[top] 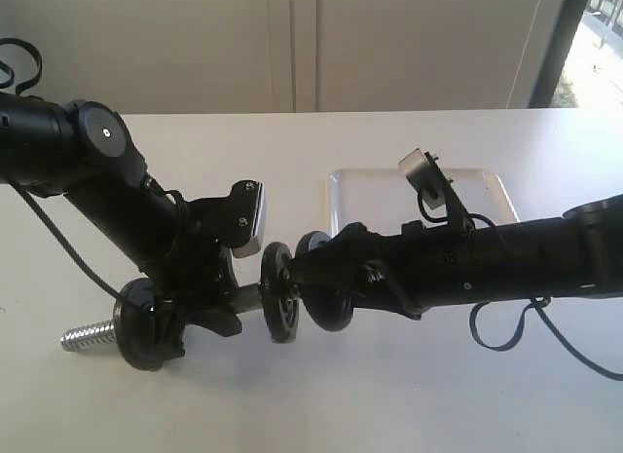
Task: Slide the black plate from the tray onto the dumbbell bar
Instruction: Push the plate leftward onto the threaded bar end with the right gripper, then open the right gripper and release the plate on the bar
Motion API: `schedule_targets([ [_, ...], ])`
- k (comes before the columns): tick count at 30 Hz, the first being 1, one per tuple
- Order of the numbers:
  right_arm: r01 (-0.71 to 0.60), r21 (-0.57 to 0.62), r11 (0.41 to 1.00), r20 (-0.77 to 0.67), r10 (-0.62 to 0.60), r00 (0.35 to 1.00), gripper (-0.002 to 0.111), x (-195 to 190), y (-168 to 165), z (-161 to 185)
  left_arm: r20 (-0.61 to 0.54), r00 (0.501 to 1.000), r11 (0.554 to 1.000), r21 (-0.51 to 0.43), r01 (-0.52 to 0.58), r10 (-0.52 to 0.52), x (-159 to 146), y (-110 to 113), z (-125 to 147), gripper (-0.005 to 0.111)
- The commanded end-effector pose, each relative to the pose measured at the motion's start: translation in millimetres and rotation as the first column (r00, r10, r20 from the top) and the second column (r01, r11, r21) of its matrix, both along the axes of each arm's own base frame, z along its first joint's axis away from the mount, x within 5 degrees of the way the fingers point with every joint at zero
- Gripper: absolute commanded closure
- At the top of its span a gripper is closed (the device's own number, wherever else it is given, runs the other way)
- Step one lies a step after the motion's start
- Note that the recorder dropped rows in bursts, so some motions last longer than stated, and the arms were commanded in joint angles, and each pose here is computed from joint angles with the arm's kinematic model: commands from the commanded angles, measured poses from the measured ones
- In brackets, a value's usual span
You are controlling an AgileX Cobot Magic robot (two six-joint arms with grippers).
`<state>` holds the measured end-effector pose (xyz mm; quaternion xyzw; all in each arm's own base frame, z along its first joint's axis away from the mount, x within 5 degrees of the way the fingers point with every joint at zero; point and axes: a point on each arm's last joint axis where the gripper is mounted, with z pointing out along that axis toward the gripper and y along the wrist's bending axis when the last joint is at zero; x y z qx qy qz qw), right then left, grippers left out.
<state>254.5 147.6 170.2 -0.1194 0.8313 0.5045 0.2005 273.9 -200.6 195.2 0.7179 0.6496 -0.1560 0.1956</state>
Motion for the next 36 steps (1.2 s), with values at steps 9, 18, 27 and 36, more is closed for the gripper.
schedule_targets([
  [9, -0.090, 0.049, 0.995, -0.008, 0.090, 0.996, 0.084, 3, 27, -5, -0.005, 0.999, 0.991, -0.125, -0.050, 0.050, -4, -8, 29, 0.107],
  [18, -0.088, 0.048, 0.995, -0.001, 0.088, 0.996, 0.004, 4, 27, -4, -0.005, 0.999, 0.991, -0.125, -0.050, 0.050, -4, -8, 29, 0.107],
  [27, -0.088, 0.054, 0.995, -0.001, 0.088, 0.996, 0.004, 5, 26, -3, -0.005, 0.999, 0.991, -0.125, -0.050, 0.050, -4, -8, 29, 0.107],
  [36, -0.087, 0.052, 0.995, 0.001, 0.087, 0.996, 0.003, 5, 26, -3, -0.005, 0.999, 0.991, -0.125, -0.050, 0.050, -4, -8, 29, 0.107],
])
